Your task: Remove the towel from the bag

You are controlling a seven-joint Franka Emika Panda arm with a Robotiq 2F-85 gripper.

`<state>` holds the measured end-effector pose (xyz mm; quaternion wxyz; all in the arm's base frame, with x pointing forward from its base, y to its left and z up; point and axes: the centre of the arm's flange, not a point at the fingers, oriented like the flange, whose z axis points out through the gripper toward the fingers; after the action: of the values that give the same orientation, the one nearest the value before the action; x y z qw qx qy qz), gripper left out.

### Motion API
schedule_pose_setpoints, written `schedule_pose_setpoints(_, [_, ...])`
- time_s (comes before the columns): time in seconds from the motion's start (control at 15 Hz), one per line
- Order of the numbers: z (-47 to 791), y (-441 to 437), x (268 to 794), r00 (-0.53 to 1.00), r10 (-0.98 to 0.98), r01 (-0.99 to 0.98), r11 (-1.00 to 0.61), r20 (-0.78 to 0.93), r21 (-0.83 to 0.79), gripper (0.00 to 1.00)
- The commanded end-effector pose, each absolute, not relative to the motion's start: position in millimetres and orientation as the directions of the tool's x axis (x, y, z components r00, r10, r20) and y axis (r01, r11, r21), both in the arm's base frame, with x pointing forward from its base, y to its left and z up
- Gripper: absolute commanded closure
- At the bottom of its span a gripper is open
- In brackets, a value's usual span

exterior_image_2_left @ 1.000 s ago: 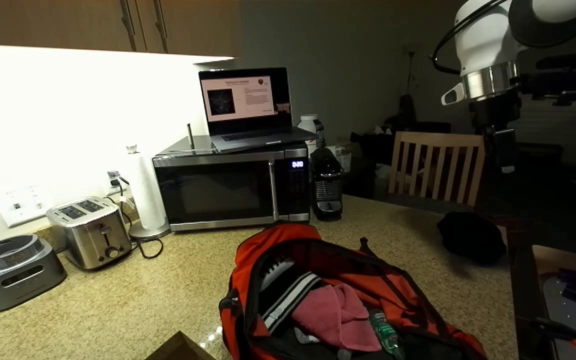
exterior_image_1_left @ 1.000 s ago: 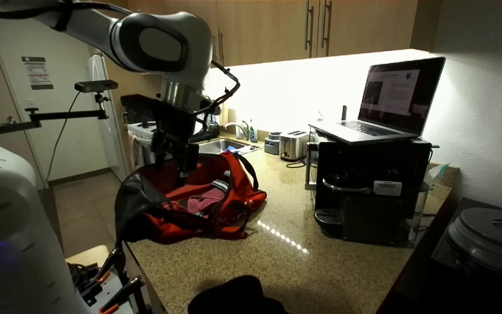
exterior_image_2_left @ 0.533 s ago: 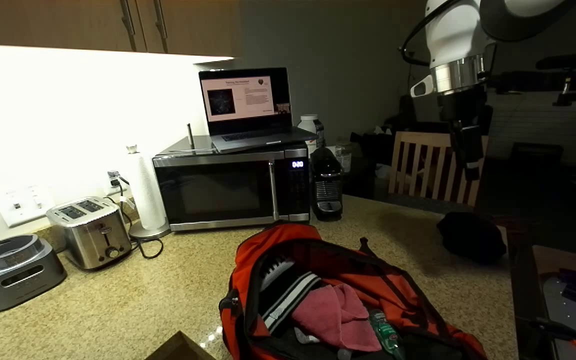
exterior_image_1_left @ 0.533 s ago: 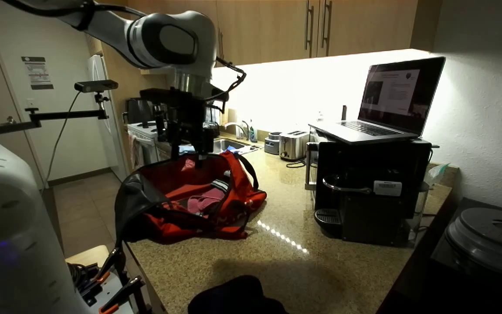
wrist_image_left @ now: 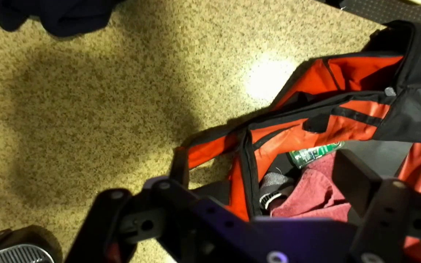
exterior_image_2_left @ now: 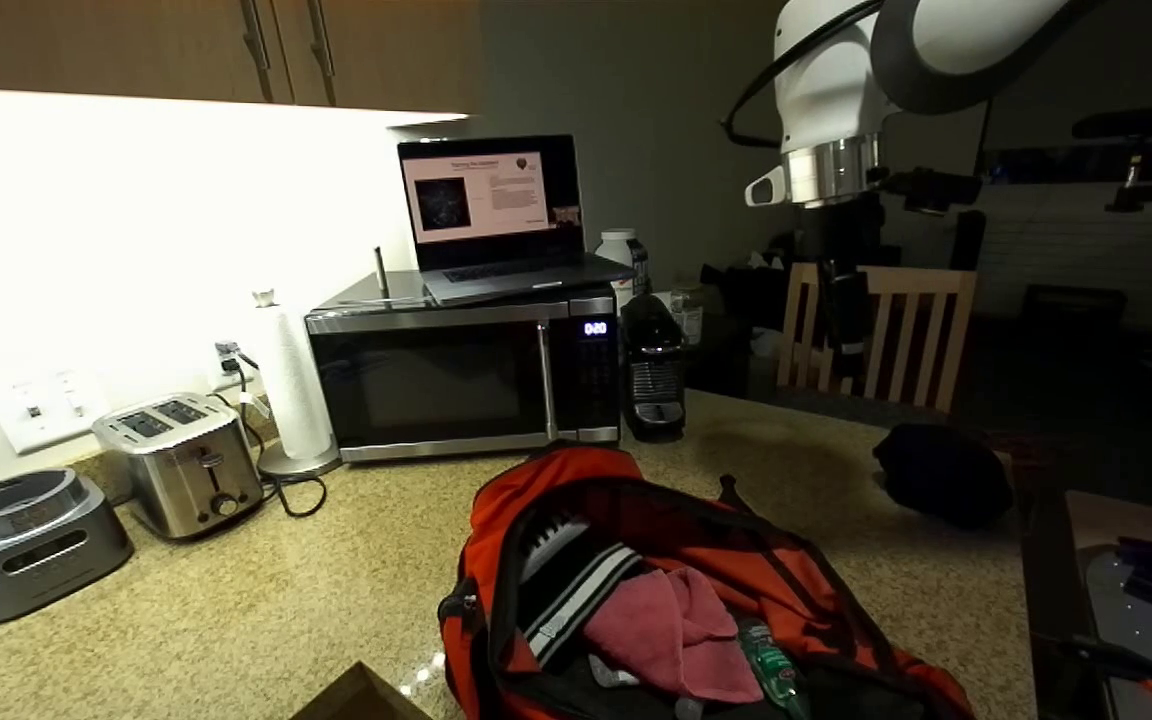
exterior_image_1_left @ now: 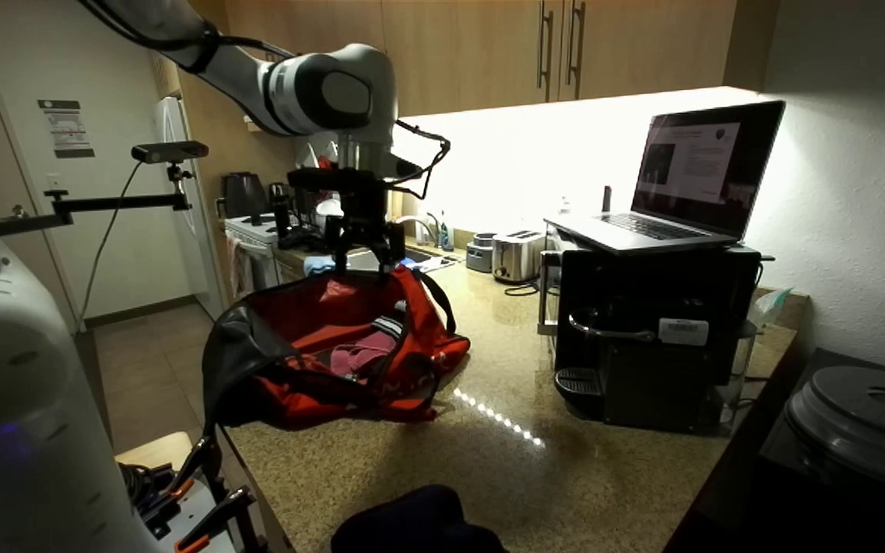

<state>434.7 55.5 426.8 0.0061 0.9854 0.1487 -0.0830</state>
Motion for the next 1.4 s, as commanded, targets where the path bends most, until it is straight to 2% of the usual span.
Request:
schedule_pose_setpoints(0.0, [417.7, 68.1, 464.3, 0.952, 0.282, 0.284, -0.959, -0.121, 0.000, 0.00])
schedule_pose_setpoints(1.33, [324.7, 147.6, 516.1, 0.908, 0.366, 0.373, -0.928, -0.203, -0.006, 0.00])
